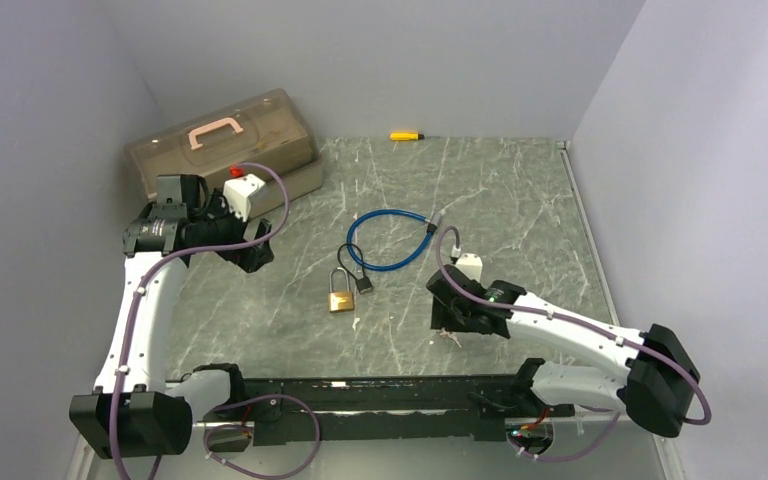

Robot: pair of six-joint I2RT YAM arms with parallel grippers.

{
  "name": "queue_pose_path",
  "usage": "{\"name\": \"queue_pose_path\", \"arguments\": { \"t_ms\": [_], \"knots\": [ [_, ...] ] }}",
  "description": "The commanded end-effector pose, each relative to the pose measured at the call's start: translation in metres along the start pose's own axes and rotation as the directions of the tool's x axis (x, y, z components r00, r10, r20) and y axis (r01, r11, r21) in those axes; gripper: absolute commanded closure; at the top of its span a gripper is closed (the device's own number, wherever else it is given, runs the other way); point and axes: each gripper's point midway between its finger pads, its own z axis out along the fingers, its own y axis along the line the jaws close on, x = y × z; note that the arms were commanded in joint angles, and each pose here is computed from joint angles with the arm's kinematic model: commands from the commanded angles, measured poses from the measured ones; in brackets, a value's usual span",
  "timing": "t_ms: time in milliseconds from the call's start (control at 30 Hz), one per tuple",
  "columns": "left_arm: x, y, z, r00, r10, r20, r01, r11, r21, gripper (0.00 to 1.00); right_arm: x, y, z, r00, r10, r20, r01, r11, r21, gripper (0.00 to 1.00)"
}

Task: Unlock with the key

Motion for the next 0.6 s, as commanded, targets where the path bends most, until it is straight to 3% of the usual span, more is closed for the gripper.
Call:
{"name": "queue_pose_path", "arguments": {
  "t_ms": [0,167,400,567],
  "knots": [
    [-0.012,-0.004,-0.006,0.999,0.035,0.032,-0.035,0.999,0.016,0.01,0.02,-0.01,-0.009,0.996,0.06,-0.069,-0.059,0.998,0.009,0.47],
    [-0.012,-0.006,-0.007,0.999,0.042,0.027,-0.043,0.999,0.024,0.01,0.042,-0.023,0.002,0.991,0.055,-0.12,-0.05,0.998,0.036,0.48],
    [-0.012,-0.008,-0.006,0.999,0.048,0.022,-0.049,0.998,0.034,0.01,0.041,-0.024,0.023,0.994,0.018,-0.11,-0.009,0.997,0.079,0.4],
    [-0.013,-0.007,-0.008,0.998,0.059,0.024,-0.06,0.998,0.022,0.01,0.033,-0.011,0.031,0.995,0.001,-0.095,0.005,0.998,0.06,0.44]
  ]
}}
